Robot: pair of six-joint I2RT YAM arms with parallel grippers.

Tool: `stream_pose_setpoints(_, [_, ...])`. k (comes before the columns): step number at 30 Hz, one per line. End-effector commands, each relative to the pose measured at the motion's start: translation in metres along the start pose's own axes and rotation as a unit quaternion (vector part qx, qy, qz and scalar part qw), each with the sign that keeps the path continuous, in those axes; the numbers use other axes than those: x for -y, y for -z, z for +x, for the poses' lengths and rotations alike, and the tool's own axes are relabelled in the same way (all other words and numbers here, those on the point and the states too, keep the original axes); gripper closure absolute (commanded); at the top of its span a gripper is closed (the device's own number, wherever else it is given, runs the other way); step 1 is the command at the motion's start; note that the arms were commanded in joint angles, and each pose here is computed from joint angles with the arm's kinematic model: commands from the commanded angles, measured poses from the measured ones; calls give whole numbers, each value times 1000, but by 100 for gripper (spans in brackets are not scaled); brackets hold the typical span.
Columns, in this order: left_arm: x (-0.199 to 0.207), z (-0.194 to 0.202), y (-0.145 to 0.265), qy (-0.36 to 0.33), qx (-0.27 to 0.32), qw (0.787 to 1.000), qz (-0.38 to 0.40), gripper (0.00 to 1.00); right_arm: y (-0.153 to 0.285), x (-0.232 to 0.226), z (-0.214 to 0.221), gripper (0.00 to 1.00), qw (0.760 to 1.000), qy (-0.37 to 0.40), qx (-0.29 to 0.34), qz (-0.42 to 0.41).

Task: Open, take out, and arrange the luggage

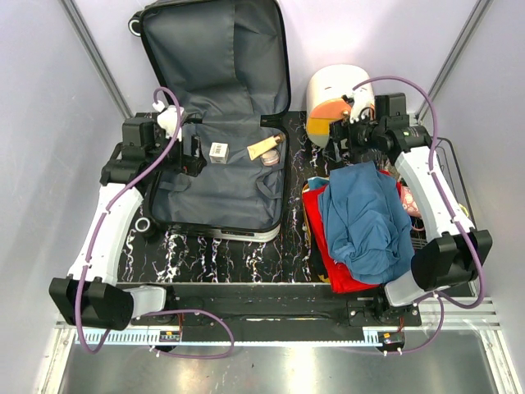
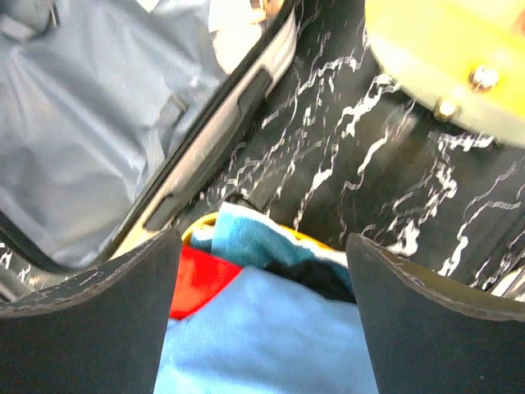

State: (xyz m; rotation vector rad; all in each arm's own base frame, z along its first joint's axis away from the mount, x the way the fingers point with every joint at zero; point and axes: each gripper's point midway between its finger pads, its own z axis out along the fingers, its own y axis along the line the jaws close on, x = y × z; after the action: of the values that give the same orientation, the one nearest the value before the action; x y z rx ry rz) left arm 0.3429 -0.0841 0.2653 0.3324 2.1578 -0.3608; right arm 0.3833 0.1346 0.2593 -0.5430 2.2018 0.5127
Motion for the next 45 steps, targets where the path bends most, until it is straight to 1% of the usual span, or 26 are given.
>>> stream_pose_setpoints(1, [10, -48, 9, -69, 107, 991, 29, 1, 1, 1, -51, 11, 996, 37, 79, -4])
stream_pose_setpoints(4, [15, -57, 5, -91, 127, 986, 51, 1, -13, 9, -56, 12, 997, 37, 72, 1])
stream_pose_setpoints(8, [22, -67, -4, -115, 150, 979, 78, 1, -29, 8, -44, 20, 998, 33, 52, -21])
stream_pose_setpoints(11, [24, -67, -12, -135, 162, 973, 93, 1, -43, 12, -17, 21, 999, 16, 19, -24])
stream_pose_setpoints(13, [25, -60, -20, -141, 161, 971, 103, 1, -54, 15, 10, 23, 1000, 5, -12, -27])
stream_pose_setpoints(14, [26, -62, -21, -149, 173, 968, 105, 1, -57, 17, 19, 23, 999, 10, -21, -27])
stream_pose_setpoints(15, [26, -56, -26, -149, 170, 968, 109, 1, -63, 20, 42, 24, 999, 7, -45, -24])
stream_pose_setpoints(17, [24, -54, -34, -132, 174, 970, 107, 1, -67, 26, 61, 24, 998, 7, -62, -10])
stream_pose_setpoints(18, [24, -53, -37, -126, 171, 971, 111, 1, -70, 28, 84, 24, 996, -4, -84, -7])
stream_pose_setpoints(20, [24, -48, -46, -102, 161, 975, 118, 1, -67, 23, 98, 25, 995, -13, -94, -10])
stream_pose_setpoints(21, [23, -46, -49, -97, 160, 975, 120, 1, -66, 21, 112, 25, 994, -22, -107, -11])
stream_pose_setpoints(25, [25, -42, -60, -69, 159, 976, 133, 1, -50, 12, 129, 26, 992, -48, -118, -5])
stream_pose_setpoints(27, [28, -40, -63, -55, 156, 975, 145, 1, -44, 10, 139, 30, 990, -69, -126, 0])
stream_pose_setpoints(28, [28, -38, -67, -51, 151, 976, 149, 1, -38, 9, 139, 33, 990, -74, -121, 3])
stream_pose_setpoints(30, [27, -39, -70, -50, 154, 975, 150, 1, -30, 5, 140, 35, 988, -96, -117, 6])
stream_pose_setpoints(33, [28, -42, -76, -50, 152, 975, 156, 1, -23, 4, 132, 33, 989, -100, -104, 11])
stream_pose_setpoints(36, [27, -46, -81, -51, 147, 975, 161, 1, -17, 16, 91, 30, 993, -109, -38, 36])
stream_pose_setpoints(37, [27, -46, -83, -51, 145, 974, 164, 1, -16, 26, 66, 28, 993, -103, 8, 49])
stream_pose_setpoints(38, [27, -50, -83, -55, 149, 973, 166, 1, -13, 28, 47, 26, 989, -131, 40, 56])
stream_pose_setpoints(39, [26, -52, -84, -54, 150, 973, 165, 1, -13, 36, 36, 25, 986, -137, 62, 72])
stream_pose_setpoints(40, [26, -52, -86, -53, 148, 974, 165, 1, -14, 42, 14, 23, 979, -158, 103, 82])
stream_pose_setpoints(41, [26, -56, -86, -55, 152, 973, 165, 1, -14, 47, 3, 23, 973, -171, 122, 92])
stream_pose_setpoints(42, [25, -56, -87, -54, 151, 973, 165, 1, -20, 61, 0, 23, 966, -190, 128, 120])
stream_pose_setpoints(43, [25, -58, -87, -54, 152, 973, 163, 1, -23, 68, -5, 26, 960, -204, 139, 132])
stream_pose_setpoints(44, [25, -61, -86, -54, 155, 973, 163, 1, -24, 74, -13, 28, 949, -235, 151, 145])
stream_pose_setpoints(45, [25, -61, -86, -53, 155, 973, 162, 1, -33, 91, -7, 29, 938, -260, 146, 178])
